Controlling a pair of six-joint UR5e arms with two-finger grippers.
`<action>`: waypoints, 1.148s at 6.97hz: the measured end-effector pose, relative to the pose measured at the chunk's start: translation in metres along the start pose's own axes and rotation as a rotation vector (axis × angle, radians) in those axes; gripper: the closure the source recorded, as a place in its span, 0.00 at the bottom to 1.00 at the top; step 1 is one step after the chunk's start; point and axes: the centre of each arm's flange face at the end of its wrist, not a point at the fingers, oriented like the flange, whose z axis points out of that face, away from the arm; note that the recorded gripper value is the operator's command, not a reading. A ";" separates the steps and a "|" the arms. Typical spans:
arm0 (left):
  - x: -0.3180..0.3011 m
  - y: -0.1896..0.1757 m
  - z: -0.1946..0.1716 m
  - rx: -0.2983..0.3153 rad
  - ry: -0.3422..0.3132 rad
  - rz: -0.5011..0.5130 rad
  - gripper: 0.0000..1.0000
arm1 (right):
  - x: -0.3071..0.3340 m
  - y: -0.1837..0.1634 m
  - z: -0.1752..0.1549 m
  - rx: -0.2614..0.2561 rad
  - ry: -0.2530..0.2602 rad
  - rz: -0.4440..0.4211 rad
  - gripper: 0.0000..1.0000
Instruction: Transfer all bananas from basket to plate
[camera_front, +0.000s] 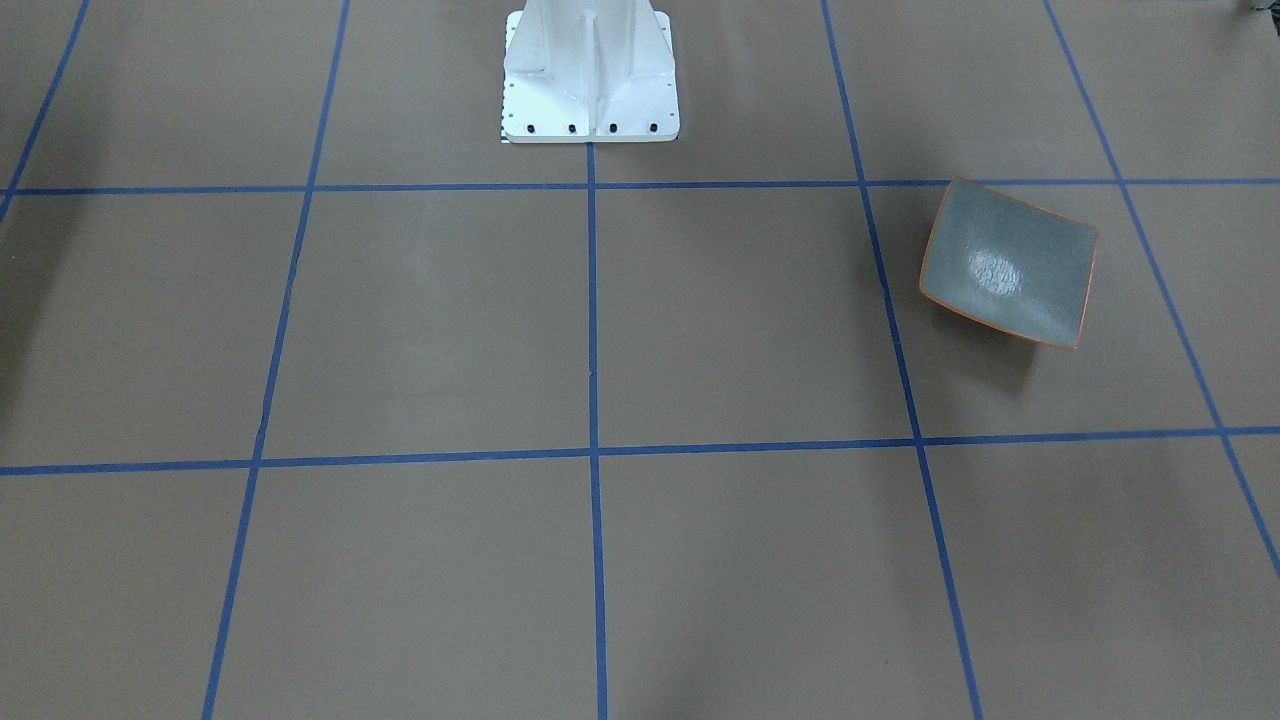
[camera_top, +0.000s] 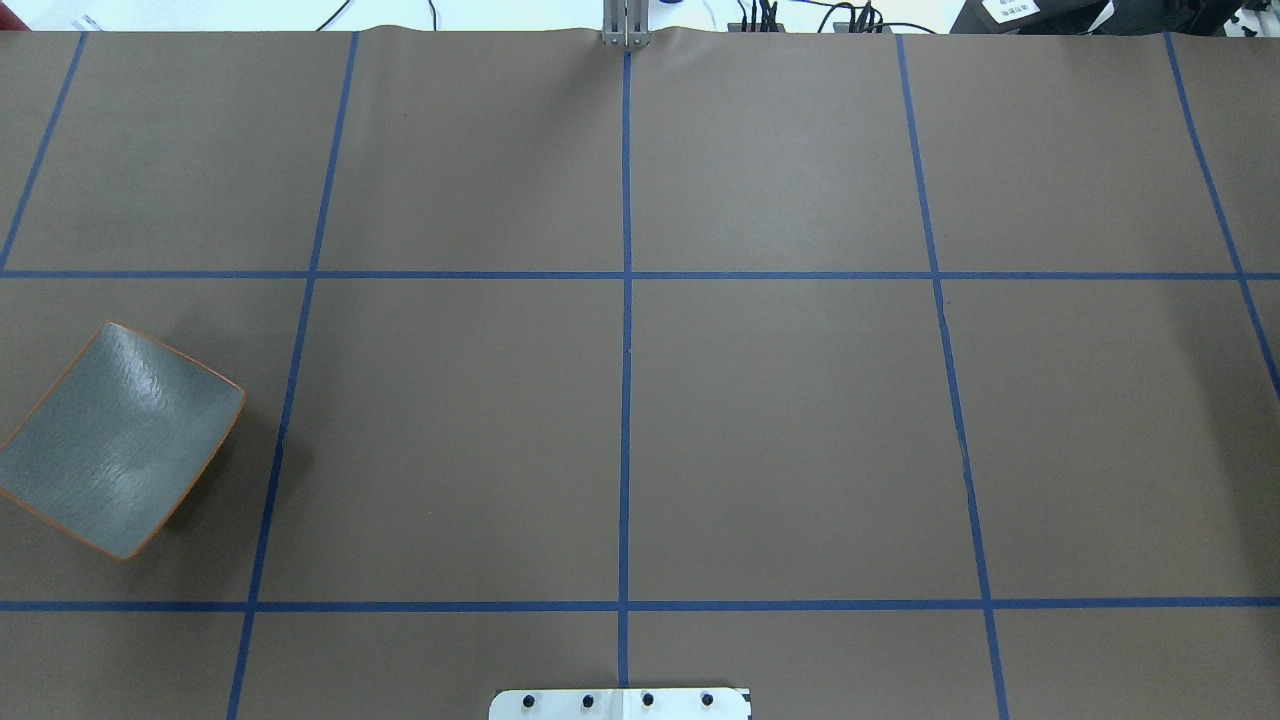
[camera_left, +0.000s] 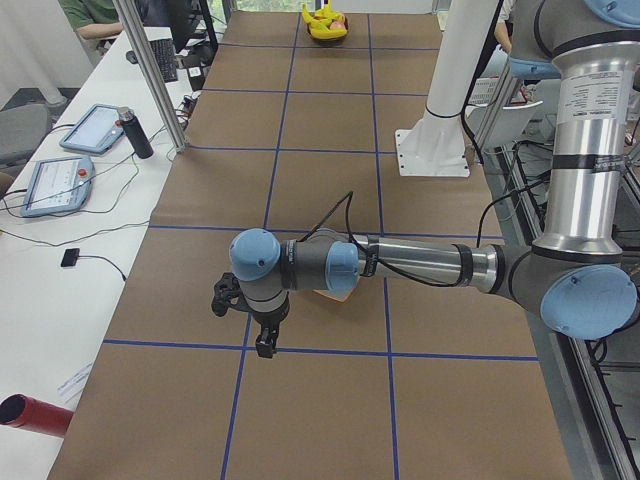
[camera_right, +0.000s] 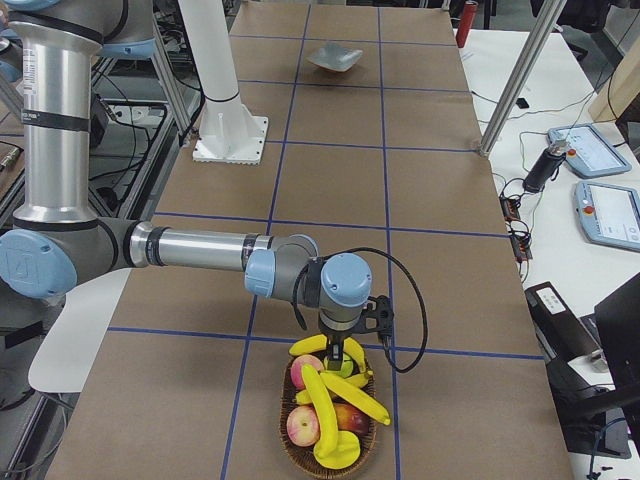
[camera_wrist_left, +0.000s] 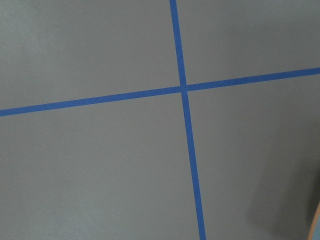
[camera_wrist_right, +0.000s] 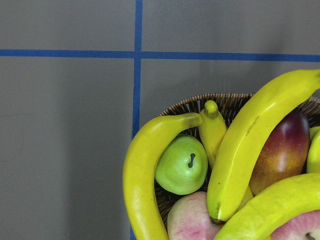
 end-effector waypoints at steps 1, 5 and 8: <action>0.001 -0.001 -0.001 0.002 -0.001 0.004 0.00 | 0.000 0.001 0.004 -0.001 -0.039 0.014 0.00; 0.007 -0.009 -0.007 0.024 -0.003 0.031 0.00 | -0.005 -0.006 0.002 0.008 -0.076 0.050 0.00; 0.009 -0.010 -0.009 0.027 -0.005 0.037 0.00 | -0.004 -0.007 0.001 0.008 -0.069 0.067 0.00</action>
